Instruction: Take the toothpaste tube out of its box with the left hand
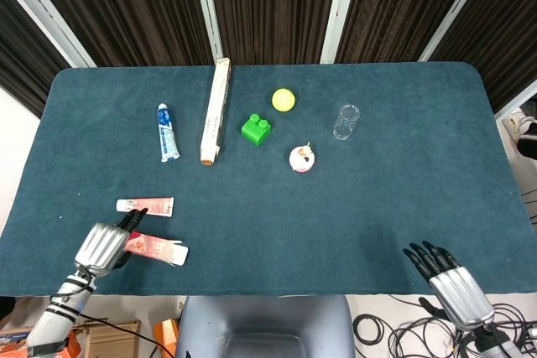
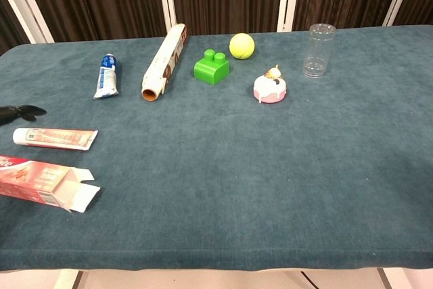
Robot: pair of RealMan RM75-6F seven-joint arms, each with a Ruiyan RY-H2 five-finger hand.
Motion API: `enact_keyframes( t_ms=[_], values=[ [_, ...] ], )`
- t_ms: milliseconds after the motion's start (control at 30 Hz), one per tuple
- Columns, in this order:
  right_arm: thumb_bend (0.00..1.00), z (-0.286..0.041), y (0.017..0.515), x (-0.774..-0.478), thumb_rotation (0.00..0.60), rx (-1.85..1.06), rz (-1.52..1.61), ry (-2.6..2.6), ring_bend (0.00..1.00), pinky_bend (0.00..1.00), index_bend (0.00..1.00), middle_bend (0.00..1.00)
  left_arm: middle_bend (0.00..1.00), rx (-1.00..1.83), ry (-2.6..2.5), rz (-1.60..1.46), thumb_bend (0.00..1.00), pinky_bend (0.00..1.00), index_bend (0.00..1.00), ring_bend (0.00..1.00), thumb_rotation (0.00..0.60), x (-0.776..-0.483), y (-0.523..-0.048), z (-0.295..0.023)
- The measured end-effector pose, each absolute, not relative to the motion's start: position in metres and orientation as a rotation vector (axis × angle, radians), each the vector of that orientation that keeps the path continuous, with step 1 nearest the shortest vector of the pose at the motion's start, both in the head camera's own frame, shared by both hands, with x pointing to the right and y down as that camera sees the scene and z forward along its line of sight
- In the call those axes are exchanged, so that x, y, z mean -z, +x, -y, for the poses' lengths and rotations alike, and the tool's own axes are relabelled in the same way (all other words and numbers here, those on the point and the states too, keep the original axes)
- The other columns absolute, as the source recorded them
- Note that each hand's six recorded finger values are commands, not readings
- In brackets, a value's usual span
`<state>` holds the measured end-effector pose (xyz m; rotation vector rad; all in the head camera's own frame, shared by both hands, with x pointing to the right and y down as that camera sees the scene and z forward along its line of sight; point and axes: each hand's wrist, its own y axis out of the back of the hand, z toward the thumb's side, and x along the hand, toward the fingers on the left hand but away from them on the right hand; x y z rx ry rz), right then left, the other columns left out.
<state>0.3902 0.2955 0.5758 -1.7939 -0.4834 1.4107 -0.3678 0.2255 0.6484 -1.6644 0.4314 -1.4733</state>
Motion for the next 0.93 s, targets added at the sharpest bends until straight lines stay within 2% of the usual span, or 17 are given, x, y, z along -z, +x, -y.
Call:
enact_keyframes(
  t_ms=[133,200,267,367,500,933],
  values=[
    [0.20,-0.291,0.390,-0.571,0.600,-1.384,0.547,-1.783,0.04,0.17,0.08,0.08,0.00,1.408,-1.665,-0.526,0.26,0.47,0.02,0.18,0.600,-0.629,-0.373,-0.226],
    [0.20,-0.289,0.391,-0.568,0.600,-1.367,0.592,-1.770,0.04,0.17,0.08,0.08,0.00,1.371,-1.660,-0.605,0.26,0.39,0.03,0.15,0.600,-0.615,-0.379,-0.229],
    [0.20,-0.287,0.391,-0.566,0.600,-1.356,0.631,-1.756,0.04,0.17,0.07,0.08,0.00,1.339,-1.644,-0.687,0.26,0.35,0.07,0.14,0.600,-0.600,-0.389,-0.235],
    [0.20,-0.285,0.391,-0.563,0.600,-1.341,0.690,-1.726,0.04,0.17,0.07,0.08,0.03,1.322,-1.631,-0.797,0.27,0.33,0.15,0.13,0.600,-0.580,-0.409,-0.252],
    [0.20,-0.283,0.392,-0.557,0.600,-1.319,0.766,-1.687,0.04,0.17,0.07,0.08,0.04,1.330,-1.652,-0.820,0.28,0.33,0.17,0.13,0.600,-0.563,-0.426,-0.271],
    [0.20,-0.281,0.399,-0.548,0.600,-1.285,0.876,-1.641,0.04,0.17,0.07,0.08,0.06,1.495,-1.627,-0.894,0.28,0.33,0.19,0.13,0.600,-0.556,-0.448,-0.277]
  ],
)
